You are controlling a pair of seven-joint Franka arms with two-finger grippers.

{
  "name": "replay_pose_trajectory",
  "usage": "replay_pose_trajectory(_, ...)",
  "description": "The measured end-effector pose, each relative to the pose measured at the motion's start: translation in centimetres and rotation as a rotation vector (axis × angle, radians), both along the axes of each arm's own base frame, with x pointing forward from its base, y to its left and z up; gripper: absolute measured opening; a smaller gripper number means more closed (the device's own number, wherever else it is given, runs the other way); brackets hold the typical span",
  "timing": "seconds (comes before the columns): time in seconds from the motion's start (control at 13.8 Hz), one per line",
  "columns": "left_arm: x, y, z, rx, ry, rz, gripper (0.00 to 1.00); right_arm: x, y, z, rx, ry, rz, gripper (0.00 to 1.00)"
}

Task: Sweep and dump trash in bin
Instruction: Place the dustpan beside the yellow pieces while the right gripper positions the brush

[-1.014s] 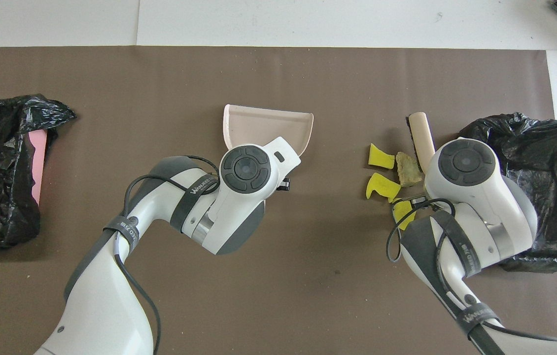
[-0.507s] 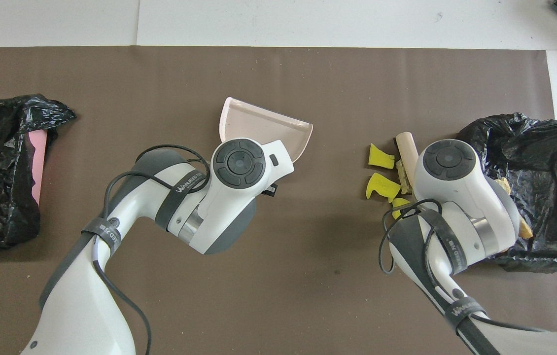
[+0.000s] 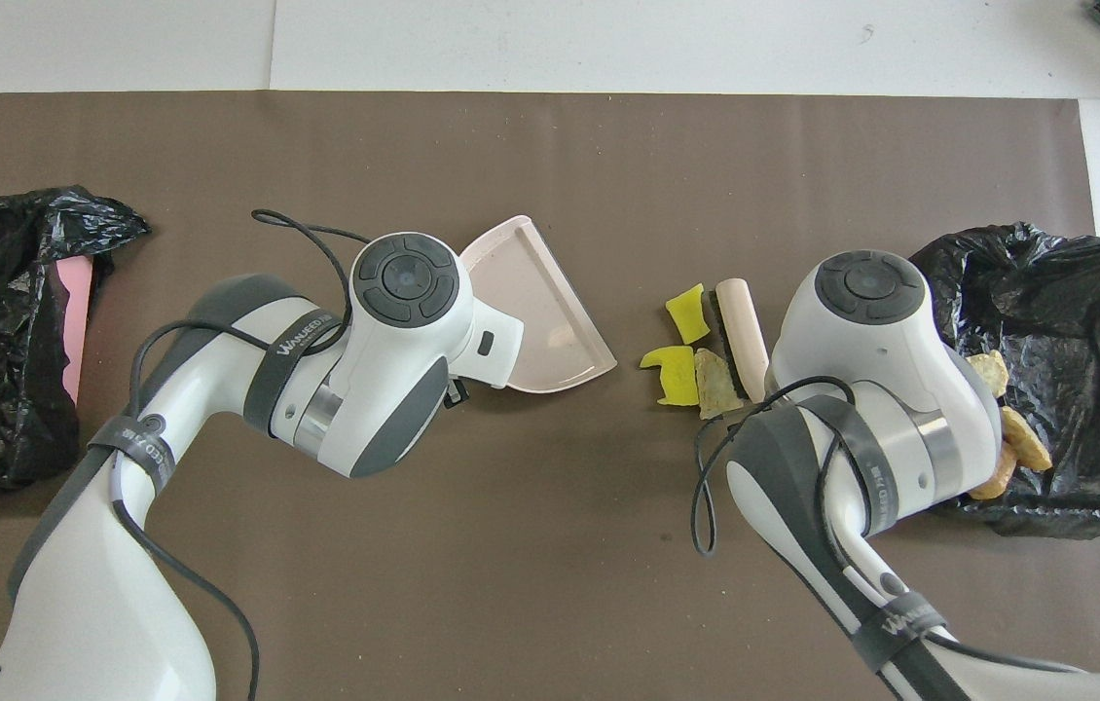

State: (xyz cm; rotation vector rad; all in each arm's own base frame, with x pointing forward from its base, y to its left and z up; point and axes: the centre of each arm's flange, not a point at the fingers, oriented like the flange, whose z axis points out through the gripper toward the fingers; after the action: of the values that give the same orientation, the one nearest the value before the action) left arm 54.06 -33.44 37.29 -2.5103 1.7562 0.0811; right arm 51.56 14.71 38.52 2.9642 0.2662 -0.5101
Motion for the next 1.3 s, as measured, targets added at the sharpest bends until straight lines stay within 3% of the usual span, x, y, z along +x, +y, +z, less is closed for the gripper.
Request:
replay_pose_trajectory(0.22, -0.5, 0.3, -0.6, 0.003, 0.018, -0.118, 0.32, -0.1, -1.6, 0.8, -0.061, 0.011, 0.010, 0.26)
replay_pose_trajectory(0.43, -1.7, 0.4, -1.6, -0.006, 0.014, -0.186, 0.32, -2.0, -2.4, -1.2, -0.089, 0.051, 0.018, 0.26)
replay_pose_trajectory(0.72, -3.6, -1.4, -2.9, -0.017, 0.001, -0.237, 0.32, -3.2, -1.9, -3.0, -0.078, 0.042, 0.033, 0.26)
replay_pose_trajectory(1.01, -4.0, -1.9, -3.1, -0.015, -0.012, -0.258, 0.32, -4.1, 3.1, -3.7, 0.058, 0.031, 0.024, 0.26)
replay_pose_trajectory(1.3, -4.2, -1.8, -3.3, -0.016, -0.015, -0.258, 0.32, -4.6, 7.2, -3.1, 0.223, 0.057, -0.048, 0.26)
